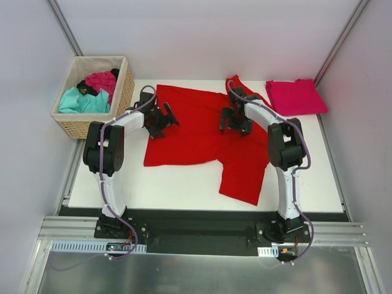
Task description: Fold and stack the t-shirts
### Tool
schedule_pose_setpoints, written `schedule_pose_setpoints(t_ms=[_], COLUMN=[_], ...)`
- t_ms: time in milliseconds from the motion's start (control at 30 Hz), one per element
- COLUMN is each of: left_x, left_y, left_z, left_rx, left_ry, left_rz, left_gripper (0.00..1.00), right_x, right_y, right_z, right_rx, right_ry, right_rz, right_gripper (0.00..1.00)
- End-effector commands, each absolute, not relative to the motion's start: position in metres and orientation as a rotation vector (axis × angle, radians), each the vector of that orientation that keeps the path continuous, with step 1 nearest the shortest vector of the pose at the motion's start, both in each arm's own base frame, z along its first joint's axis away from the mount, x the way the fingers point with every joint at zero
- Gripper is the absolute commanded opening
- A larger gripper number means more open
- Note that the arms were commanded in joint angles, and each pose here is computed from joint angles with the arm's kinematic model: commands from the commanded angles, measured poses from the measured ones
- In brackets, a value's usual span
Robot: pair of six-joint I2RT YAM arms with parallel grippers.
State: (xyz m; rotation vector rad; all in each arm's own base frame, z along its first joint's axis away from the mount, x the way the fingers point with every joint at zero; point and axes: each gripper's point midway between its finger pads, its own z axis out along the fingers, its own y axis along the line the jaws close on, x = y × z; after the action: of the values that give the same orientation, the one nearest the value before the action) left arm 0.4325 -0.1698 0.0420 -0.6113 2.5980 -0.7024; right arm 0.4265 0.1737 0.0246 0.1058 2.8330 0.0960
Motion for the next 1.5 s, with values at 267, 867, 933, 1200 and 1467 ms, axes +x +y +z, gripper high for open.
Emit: schedule_pose_setpoints(t_ms=[267,867,933,1200,1467], left_x=[0.464,0.317,0.292,0.262,0.264], left_y=[-0.139,-0.16,-0.147,-0.114,-0.102], left_z=[0.044,0.146,0.135,0.103,0.069], left_rx=[-0.676,-0.428,-0.449,-0.487,-0.601], left_ry=[2.611,2.459,2.458,2.506,2.545], left_rz=[-0.646,-0.656,-0.616,-0.416,-0.308], left_gripper=[0.99,0.99,0.99,0.99,0.99], right_x=[0.439,0.267,0.237,0.193,0.168], right_y=[0.172,0.174,0.169,0.134,0.115], right_z=[0.024,0.146,0.138,0.105,0.101], right_rx=[0.178,-0.071,-0.103,0.012,0.078], right_ry=[2.871,2.506,2.515,2.428,2.329], right_rz=[0.185,0.366,0.375,0.376,0.451], right_gripper=[0.96,0.96,0.96,0.96,0.96])
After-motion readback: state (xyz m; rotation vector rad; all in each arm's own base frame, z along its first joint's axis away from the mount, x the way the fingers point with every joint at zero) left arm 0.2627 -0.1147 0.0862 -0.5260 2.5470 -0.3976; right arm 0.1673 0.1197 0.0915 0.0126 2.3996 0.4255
